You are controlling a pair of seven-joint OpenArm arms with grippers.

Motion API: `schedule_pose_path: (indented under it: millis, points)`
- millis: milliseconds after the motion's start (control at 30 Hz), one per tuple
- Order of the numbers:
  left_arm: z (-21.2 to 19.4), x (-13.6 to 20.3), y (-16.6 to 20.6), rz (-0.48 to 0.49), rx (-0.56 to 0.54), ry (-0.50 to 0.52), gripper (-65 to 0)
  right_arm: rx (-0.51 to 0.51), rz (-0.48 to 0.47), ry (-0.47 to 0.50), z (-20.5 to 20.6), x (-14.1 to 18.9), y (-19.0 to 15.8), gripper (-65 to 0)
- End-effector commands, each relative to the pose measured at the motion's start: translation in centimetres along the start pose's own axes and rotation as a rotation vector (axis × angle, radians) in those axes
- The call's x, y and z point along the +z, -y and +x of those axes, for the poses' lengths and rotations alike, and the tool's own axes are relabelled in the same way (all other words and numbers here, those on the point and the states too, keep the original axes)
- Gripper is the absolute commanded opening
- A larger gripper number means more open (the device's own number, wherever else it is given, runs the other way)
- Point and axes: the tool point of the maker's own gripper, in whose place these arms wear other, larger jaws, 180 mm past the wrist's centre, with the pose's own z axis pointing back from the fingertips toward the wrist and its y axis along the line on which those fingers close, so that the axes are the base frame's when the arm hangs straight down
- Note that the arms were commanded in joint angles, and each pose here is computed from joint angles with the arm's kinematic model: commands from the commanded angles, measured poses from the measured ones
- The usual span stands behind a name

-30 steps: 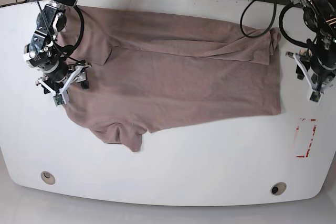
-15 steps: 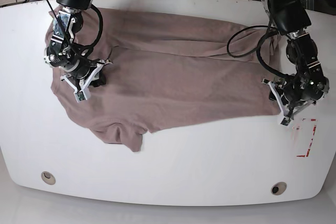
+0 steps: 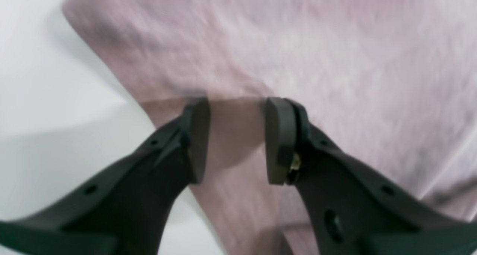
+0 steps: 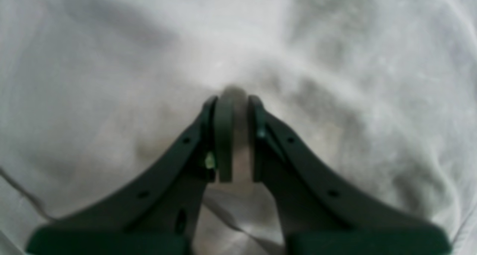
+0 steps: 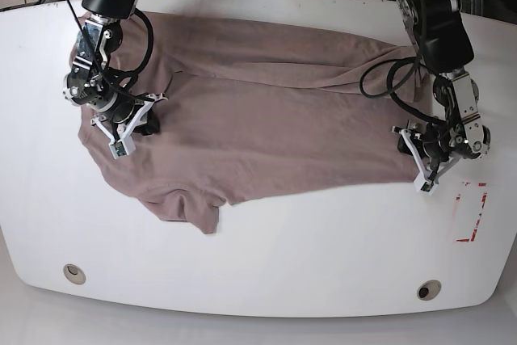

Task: Layout the t-shirt on the table in an organized manner, then fold the t-shirt properly
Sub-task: 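Grasp the shirt side edge with the left gripper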

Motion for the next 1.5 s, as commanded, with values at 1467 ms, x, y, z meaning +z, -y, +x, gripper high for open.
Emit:
schedule_pose_path:
  millis: [1467]
  points:
    - [6.7, 7.3, 0.1, 0.221, -0.197, -0.041, -37.8, -0.081, -0.031, 0.009, 1.7, -1.6, 5.2, -58.8]
